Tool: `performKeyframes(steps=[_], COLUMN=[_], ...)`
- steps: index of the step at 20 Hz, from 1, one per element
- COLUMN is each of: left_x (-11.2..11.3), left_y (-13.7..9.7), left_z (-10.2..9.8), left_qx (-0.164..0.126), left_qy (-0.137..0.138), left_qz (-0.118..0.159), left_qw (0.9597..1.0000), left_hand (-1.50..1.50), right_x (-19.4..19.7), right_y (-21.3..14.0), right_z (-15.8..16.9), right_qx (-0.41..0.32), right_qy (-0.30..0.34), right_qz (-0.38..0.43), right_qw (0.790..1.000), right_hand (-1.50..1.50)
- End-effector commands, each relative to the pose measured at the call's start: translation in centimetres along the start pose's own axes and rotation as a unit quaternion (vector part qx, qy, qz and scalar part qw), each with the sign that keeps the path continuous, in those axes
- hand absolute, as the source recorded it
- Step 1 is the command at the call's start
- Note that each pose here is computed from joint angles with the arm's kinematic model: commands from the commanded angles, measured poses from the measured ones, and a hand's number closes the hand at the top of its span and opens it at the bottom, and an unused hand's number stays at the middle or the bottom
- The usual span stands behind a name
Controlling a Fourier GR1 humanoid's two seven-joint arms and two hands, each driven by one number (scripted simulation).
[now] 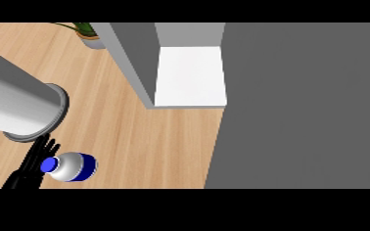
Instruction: Pick up the bottled water, place it into the cabinet and close the cabinet
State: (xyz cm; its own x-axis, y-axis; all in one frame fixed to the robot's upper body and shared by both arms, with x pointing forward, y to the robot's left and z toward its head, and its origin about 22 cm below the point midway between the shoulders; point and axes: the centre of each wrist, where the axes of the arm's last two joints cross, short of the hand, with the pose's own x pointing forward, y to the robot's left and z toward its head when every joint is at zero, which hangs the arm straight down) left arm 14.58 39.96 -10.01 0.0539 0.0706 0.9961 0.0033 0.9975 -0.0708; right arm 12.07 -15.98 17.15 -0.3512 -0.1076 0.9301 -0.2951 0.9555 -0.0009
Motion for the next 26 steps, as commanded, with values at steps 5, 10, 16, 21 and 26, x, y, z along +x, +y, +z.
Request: performKeyframes(steps=[5,10,16,21,26], left_x=[-2.9,-4.8,-4.8,-5.9,-4.9], left_y=[-0.1,0.1,-1.5,-3.2,-4.3], left_z=[-1.6,-0.2,-4.6,-4.4,-6.7], left_qx=[0.005,0.011,0.029,-0.002,-0.045], left_qy=[-0.018,-0.031,-0.055,-0.058,-0.078], left_qz=[0.020,0.018,0.039,0.065,0.052], left_qw=[0.9996,0.9993,0.9973,0.9962,0.9946], left_hand=[-1.50,-1.50,-1.50,1.50,1.50], right_x=[3.2,2.8,1.6,1.5,2.2], right_y=[-1.5,-1.5,-0.6,-0.5,-0.8], right_z=[1.1,1.5,-0.1,0.7,1.3], right_qx=[-0.028,-0.021,-0.020,-0.012,-0.016], right_qy=[-0.030,-0.013,-0.024,-0.015,-0.019], right_qz=[0.047,0.046,0.045,0.047,0.044], right_qw=[0.998,0.999,0.998,0.999,0.999], right_hand=[-1.50,-1.50,-1.50,-1.50,-1.50])
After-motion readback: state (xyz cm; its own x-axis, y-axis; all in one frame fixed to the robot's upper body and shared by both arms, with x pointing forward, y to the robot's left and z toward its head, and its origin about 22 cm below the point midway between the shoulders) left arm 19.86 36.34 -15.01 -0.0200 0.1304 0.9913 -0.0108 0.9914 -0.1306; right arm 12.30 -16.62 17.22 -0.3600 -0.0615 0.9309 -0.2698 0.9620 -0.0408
